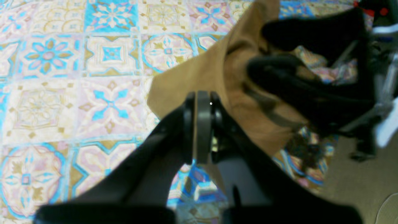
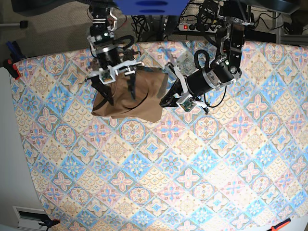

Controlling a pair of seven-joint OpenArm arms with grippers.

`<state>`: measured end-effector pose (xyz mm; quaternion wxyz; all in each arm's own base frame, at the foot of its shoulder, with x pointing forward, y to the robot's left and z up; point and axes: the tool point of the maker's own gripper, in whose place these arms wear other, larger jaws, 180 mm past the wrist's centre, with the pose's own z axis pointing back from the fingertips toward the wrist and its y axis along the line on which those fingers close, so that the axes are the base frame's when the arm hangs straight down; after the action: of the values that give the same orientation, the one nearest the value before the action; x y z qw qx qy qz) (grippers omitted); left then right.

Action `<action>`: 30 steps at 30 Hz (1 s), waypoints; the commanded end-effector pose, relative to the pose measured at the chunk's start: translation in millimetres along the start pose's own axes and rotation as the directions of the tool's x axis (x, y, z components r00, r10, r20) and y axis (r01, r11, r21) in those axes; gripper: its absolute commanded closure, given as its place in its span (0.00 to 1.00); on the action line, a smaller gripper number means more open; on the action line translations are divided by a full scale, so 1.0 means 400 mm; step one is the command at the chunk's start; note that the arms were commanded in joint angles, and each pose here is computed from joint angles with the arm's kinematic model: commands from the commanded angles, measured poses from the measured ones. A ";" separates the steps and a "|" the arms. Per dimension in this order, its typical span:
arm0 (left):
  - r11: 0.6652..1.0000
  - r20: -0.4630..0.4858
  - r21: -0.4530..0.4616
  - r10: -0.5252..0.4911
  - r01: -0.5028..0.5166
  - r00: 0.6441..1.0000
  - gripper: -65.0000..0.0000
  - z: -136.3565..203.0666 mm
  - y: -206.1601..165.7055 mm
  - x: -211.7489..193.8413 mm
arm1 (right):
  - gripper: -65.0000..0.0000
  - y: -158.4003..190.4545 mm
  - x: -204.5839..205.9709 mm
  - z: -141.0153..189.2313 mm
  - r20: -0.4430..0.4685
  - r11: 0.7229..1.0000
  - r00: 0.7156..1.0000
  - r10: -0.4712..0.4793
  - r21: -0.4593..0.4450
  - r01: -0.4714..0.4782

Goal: Layout the t-shirt on the table in an organized manner, then fold the t-shirt properly
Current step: 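Lift the folded shirt bundle with the left gripper, right gripper hovering beside it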

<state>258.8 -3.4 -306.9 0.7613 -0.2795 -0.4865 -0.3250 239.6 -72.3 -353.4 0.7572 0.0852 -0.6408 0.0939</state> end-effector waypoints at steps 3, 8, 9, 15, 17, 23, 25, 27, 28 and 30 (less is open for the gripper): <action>1.000 0.057 -0.005 -0.012 0.012 0.998 1.00 0.005 -0.002 0.040 | 0.40 -0.029 0.032 0.007 0.042 1.000 0.999 0.012 -0.030 -0.010; 1.000 0.057 -0.005 -0.012 0.012 0.998 1.00 0.005 -0.002 0.040 | 0.40 -0.068 -0.005 0.022 0.001 0.997 1.000 0.011 -0.071 -0.011; 1.000 0.057 -0.005 -0.012 0.012 0.998 1.00 0.005 -0.002 0.040 | 0.40 -0.076 -0.015 0.026 -0.010 0.997 1.000 0.009 -0.080 -0.010; 1.000 0.057 -0.004 -0.014 0.014 0.998 1.00 0.005 -0.001 0.041 | 0.40 -0.193 0.046 -0.030 0.066 0.982 0.996 0.054 -0.184 -0.041; 1.000 0.057 -0.004 -0.014 0.014 0.998 1.00 0.005 -0.001 0.041 | 0.40 -0.236 0.047 -0.023 0.064 0.972 0.996 0.064 -0.229 -0.048; 1.000 0.054 -0.004 -0.013 0.013 0.998 1.00 0.005 -0.001 0.038 | 0.40 -0.311 0.018 0.018 0.026 0.948 0.998 0.065 -0.312 -0.054; 1.000 0.052 -0.004 -0.011 0.012 0.999 1.00 0.005 -0.001 0.036 | 0.40 -0.327 0.024 0.027 0.027 0.942 0.997 0.074 -0.330 -0.061; 1.000 0.050 -0.004 -0.010 0.011 0.999 1.00 0.004 -0.001 0.035 | 0.40 -0.331 0.034 0.033 0.032 0.940 0.996 0.084 -0.335 -0.068; 1.000 0.050 -0.004 -0.010 0.011 0.999 1.00 0.004 -0.001 0.035 | 0.40 -0.334 0.059 0.029 0.053 0.938 0.994 0.101 -0.337 -0.077; 1.000 0.050 -0.004 -0.010 0.011 0.999 1.00 0.004 -0.001 0.035 | 0.40 -0.337 0.102 0.029 0.086 0.935 0.988 0.132 -0.342 -0.095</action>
<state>257.8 -2.8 -308.3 0.7625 -0.2781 -0.4845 -0.3263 264.6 -201.4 -330.9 0.7422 -0.0727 -0.6659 0.0215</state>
